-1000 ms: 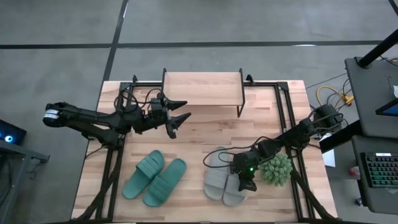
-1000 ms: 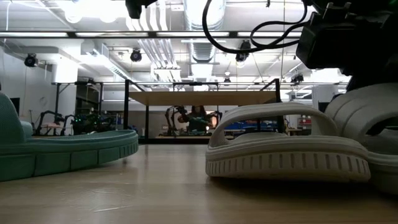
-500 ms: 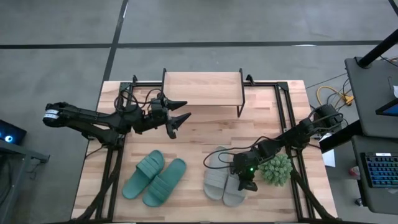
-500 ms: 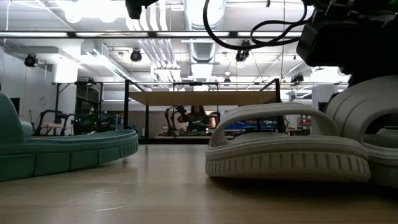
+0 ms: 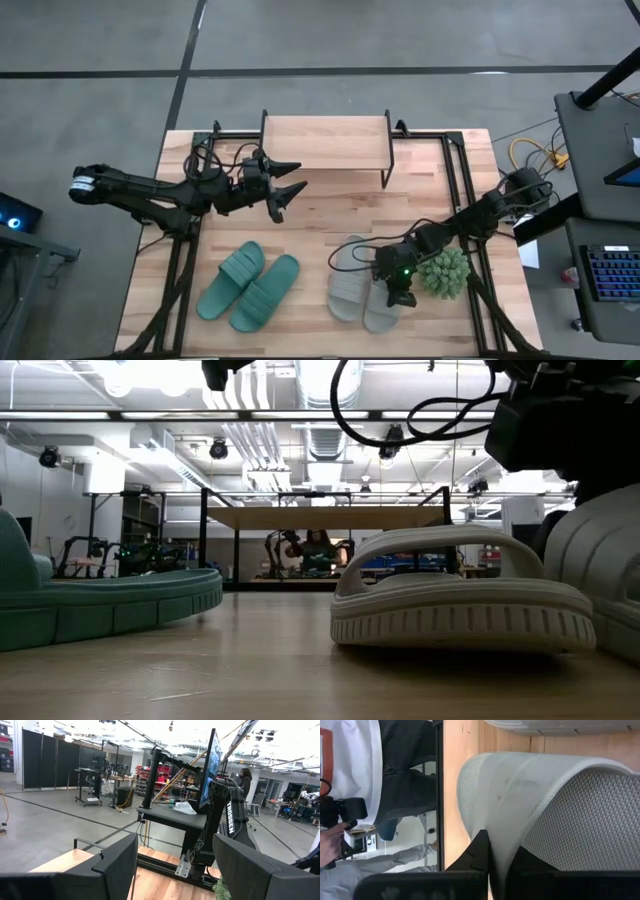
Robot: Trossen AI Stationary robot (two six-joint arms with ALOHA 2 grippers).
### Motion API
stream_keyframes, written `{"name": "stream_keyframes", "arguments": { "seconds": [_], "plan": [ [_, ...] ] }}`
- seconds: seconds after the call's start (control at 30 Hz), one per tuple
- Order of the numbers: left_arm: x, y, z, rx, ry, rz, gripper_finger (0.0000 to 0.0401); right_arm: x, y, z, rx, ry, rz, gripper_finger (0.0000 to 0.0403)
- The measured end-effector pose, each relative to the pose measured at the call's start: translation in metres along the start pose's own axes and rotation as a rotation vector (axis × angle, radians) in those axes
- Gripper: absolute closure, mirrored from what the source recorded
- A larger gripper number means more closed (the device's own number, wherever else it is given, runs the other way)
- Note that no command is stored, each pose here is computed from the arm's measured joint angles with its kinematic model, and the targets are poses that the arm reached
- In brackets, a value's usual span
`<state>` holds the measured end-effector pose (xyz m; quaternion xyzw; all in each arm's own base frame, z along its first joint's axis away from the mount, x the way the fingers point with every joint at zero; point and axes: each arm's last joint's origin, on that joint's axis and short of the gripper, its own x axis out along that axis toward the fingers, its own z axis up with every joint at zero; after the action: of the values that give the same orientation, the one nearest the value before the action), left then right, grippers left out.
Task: Pick and place slides into the shelf
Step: Put the right gray slide on the shelf
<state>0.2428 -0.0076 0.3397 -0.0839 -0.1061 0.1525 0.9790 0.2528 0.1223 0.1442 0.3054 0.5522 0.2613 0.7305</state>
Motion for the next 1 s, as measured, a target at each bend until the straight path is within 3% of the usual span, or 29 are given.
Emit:
{"name": "stream_keyframes", "arguments": {
  "seconds": [1.0],
  "plan": [
    [0.000, 0.000, 0.000, 0.000, 0.001, 0.000, 0.0157, -0.040, 0.025, -0.006, -0.036, -0.096, -0.001, 0.0394]
  ]
}}
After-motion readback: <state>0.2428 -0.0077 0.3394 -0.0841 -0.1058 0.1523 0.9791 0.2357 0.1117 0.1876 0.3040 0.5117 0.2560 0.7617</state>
